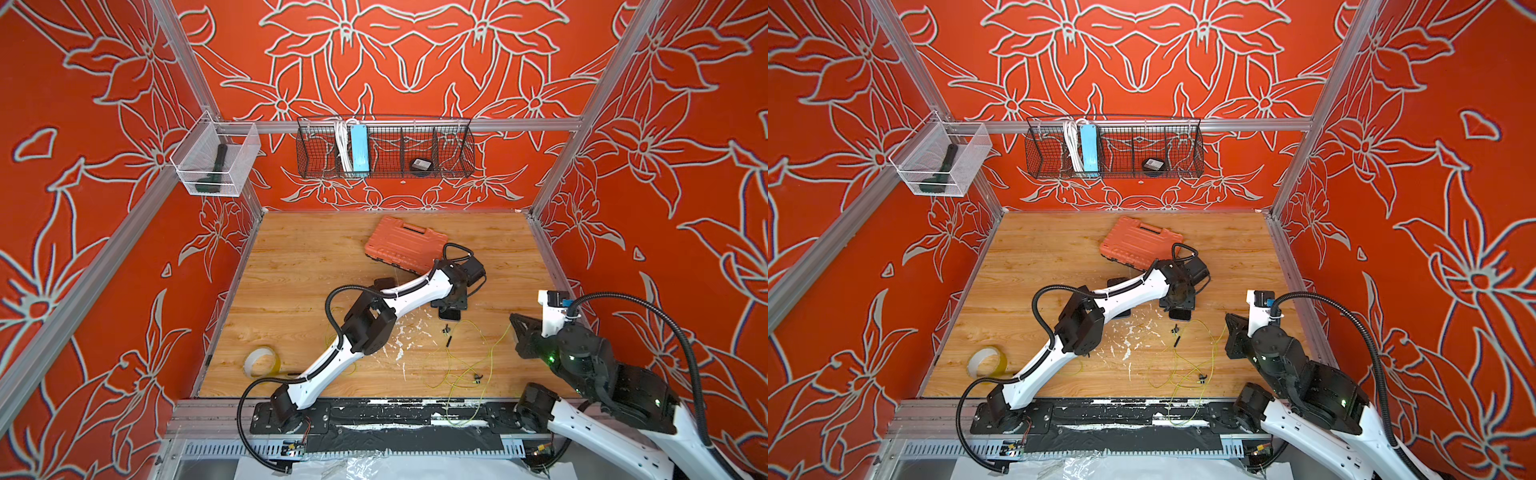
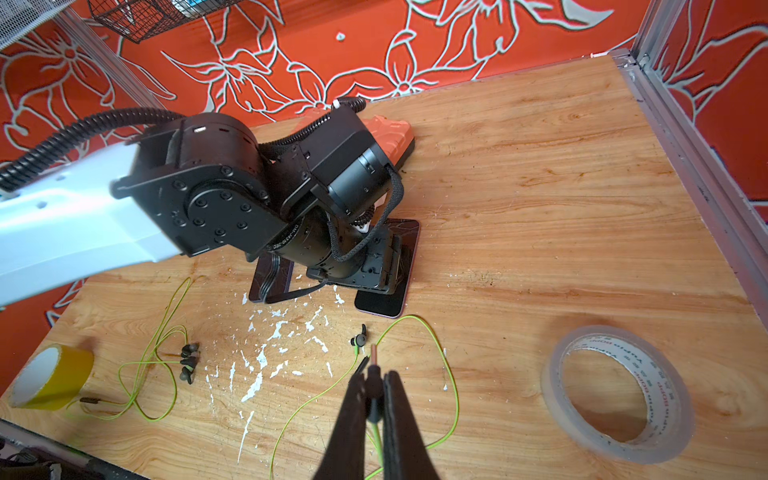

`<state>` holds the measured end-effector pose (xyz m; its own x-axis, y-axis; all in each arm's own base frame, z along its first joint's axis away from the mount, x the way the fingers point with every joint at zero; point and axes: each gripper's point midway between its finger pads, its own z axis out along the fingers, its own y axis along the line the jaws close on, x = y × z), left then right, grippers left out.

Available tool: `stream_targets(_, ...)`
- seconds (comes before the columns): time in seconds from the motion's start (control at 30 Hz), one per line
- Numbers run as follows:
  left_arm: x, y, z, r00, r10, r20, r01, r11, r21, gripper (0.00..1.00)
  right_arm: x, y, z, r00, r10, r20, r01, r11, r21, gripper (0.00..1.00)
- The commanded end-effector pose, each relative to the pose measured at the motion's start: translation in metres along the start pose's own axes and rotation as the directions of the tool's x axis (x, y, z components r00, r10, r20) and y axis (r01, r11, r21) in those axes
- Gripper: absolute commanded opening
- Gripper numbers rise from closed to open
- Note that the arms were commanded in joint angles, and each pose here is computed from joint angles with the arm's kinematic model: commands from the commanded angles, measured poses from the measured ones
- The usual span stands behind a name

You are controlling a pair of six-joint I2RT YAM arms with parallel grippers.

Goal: Plug wired earphones into phones
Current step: Pick up the phone at the center of the board.

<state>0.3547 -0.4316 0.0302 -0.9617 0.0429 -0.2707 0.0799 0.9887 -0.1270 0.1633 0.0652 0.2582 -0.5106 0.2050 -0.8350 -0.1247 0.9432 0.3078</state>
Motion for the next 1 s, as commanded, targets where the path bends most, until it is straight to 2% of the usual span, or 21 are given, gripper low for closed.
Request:
stream_targets(0.0,0.026,0.032,0.026,0.997,0.017,-0.08,-0.028,0.99,-0.138,0.72,0.006,0.001,0.002,0.999,-0.02,-0.031,0.02,1.0,0.002,0.06)
stream_targets(0.2,0.016,0.022,0.014,0.998,0.046,-0.041,-0.05,0.992,-0.115,0.9,0.006,0.0,0.001,1.0,-0.015,-0.024,0.015,1.0,-0.005,0.06)
stream_targets(0.3,0.016,0.012,0.013,0.997,0.067,-0.033,-0.069,0.994,-0.088,0.94,0.006,0.0,0.0,1.0,-0.014,-0.021,0.014,1.0,-0.006,0.06)
stream_targets(0.67,0.024,0.008,0.033,0.994,0.102,-0.039,-0.105,0.989,-0.105,0.95,0.007,-0.003,-0.002,1.0,-0.014,-0.026,0.014,1.0,-0.003,0.05)
stream_targets(0.83,0.03,0.024,0.043,0.991,0.122,-0.059,-0.131,0.975,-0.178,0.83,0.007,-0.006,-0.005,1.0,-0.009,-0.019,0.009,1.0,0.0,0.05)
stream_targets(0.97,0.039,0.034,0.042,0.989,0.115,-0.088,-0.131,0.969,-0.21,0.81,0.007,-0.007,-0.006,1.0,-0.009,-0.016,0.009,1.0,0.001,0.06)
